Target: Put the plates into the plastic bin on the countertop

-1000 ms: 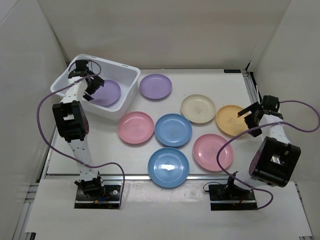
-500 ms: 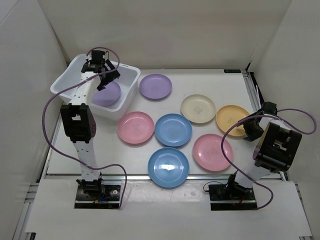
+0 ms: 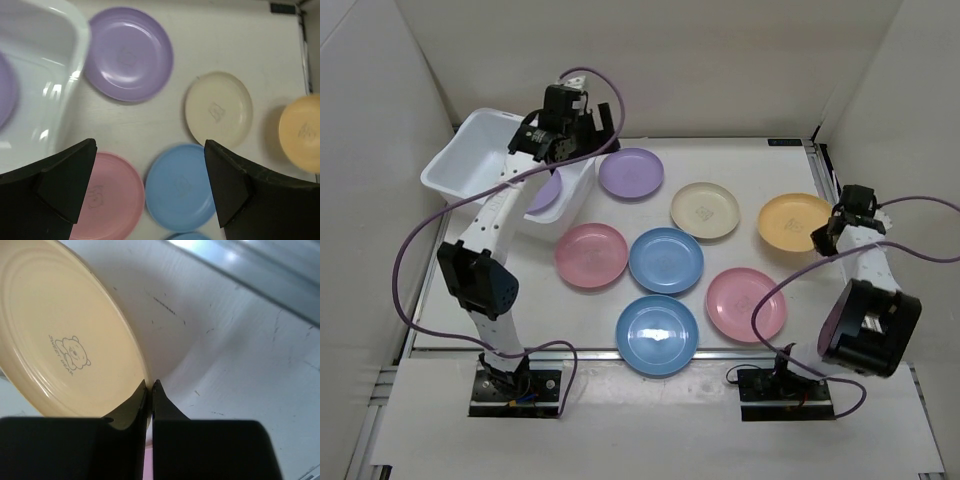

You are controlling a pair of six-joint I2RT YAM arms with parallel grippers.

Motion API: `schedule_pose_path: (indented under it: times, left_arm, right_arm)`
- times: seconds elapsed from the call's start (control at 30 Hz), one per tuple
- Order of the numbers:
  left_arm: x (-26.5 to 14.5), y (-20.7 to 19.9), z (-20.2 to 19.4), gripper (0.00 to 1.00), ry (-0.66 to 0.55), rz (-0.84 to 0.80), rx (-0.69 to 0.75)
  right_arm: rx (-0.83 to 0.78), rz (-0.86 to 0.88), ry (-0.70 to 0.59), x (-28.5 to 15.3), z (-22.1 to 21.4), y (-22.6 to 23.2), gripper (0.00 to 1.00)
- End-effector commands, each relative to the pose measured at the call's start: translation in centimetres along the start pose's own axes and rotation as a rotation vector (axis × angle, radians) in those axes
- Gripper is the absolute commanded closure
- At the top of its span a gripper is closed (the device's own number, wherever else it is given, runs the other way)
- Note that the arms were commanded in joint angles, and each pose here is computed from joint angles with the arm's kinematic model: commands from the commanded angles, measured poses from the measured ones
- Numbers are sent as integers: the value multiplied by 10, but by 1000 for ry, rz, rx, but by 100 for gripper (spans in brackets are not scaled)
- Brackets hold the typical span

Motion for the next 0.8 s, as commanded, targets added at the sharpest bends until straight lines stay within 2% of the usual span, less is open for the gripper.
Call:
schedule_pose_path:
  times: [0.0, 0.1, 0.2, 0.37, 0.5, 0.7, 0.77]
  left_arm:
    - [-12, -34, -13, 0, 49, -201, 119]
    - [-7, -65, -28, 1, 93, -349, 167]
    - [-6, -92, -34, 1, 118, -486, 182]
    - [-10, -112, -29, 1, 82, -579, 181]
    - [-7, -115, -32, 1, 92, -594, 160]
    - [2, -112, -43, 15, 128, -588, 152]
    - [4, -111, -45, 27, 132, -578, 152]
  right_arm:
    - [37, 58, -214, -55, 31, 9, 100]
    - [-78, 203, -242, -88, 26, 25, 100]
    - [-220, 377, -178, -115, 7, 49, 100]
    - [-458, 597, -37, -149, -45, 87, 100]
    - [-548, 772, 50, -175, -75, 109, 100]
    - [-636, 916, 148, -198, -102, 128, 100]
    - [-642, 943, 166, -201, -106, 131, 100]
Point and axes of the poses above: each gripper's point midway between its finger pads, its own x axis out along the fingers, its own y axis along the line the jaws close on, z = x × y, the point moved 8 cm from there along -x, back along the fingers, and after that the axes turned 8 degrees about x, right-handed, at the moved point
